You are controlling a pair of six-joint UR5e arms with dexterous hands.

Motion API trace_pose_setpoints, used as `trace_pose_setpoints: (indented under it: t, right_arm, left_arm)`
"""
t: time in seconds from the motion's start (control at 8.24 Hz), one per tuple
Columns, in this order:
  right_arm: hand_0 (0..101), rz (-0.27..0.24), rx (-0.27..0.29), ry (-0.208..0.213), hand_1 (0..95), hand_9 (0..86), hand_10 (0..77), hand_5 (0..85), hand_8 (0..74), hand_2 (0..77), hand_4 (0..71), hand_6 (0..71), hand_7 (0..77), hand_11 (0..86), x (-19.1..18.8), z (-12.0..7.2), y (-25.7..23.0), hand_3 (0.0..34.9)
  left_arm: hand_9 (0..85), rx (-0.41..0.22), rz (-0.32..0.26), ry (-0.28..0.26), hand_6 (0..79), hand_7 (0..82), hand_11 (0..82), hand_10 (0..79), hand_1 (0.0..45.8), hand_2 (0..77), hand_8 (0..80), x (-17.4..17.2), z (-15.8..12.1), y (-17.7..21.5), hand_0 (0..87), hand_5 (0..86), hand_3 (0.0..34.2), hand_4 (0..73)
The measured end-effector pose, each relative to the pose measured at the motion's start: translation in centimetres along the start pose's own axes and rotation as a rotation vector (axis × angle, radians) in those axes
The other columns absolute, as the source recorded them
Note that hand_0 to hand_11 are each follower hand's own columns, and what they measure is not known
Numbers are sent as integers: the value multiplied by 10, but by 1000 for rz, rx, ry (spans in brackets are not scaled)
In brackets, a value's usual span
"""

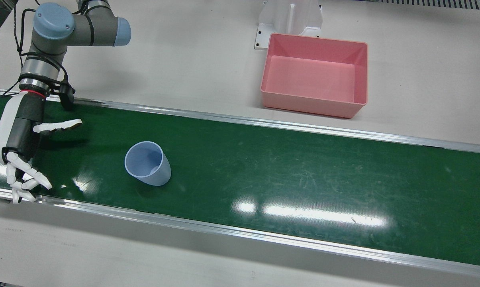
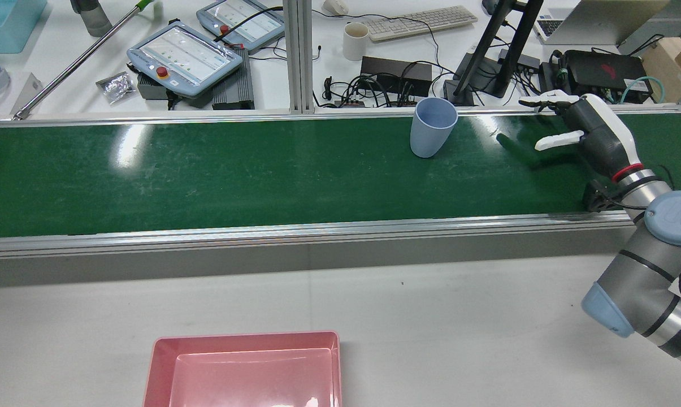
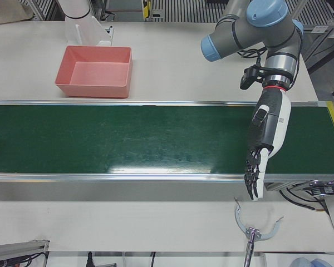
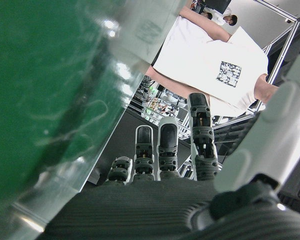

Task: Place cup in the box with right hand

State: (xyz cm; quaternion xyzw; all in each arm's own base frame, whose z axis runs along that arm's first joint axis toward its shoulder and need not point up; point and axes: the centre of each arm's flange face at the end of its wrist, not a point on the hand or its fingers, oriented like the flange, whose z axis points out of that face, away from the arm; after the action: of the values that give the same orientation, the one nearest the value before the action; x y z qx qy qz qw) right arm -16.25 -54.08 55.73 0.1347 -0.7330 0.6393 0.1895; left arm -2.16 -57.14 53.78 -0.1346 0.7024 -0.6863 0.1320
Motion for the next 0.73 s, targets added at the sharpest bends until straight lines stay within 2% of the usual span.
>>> trace_pose_setpoints:
  t: [0.12,0.49,0.73]
  right_arm:
    - [461,0,0,0,11,278,55,27,120,5,289,142,638,93,0,0,0,0]
    - [461,1,2,-3,11,278,55,27,120,5,295,136,638,93,0,0,0,0]
    - [461,4,7,-22,11,278,55,27,120,5,311,136,638,87,-2,3,3,0]
  left_arm:
    - [0,0,0,0,0,0,0,0,5,5,0,0,0,0,0,0,0,0]
    - [0,0,0,1,0,0,0,0,5,5,0,0,0,0,0,0,0,0]
    - [0,0,0,1,0,0,0,0,5,5,0,1,0,0,0,0,0,0]
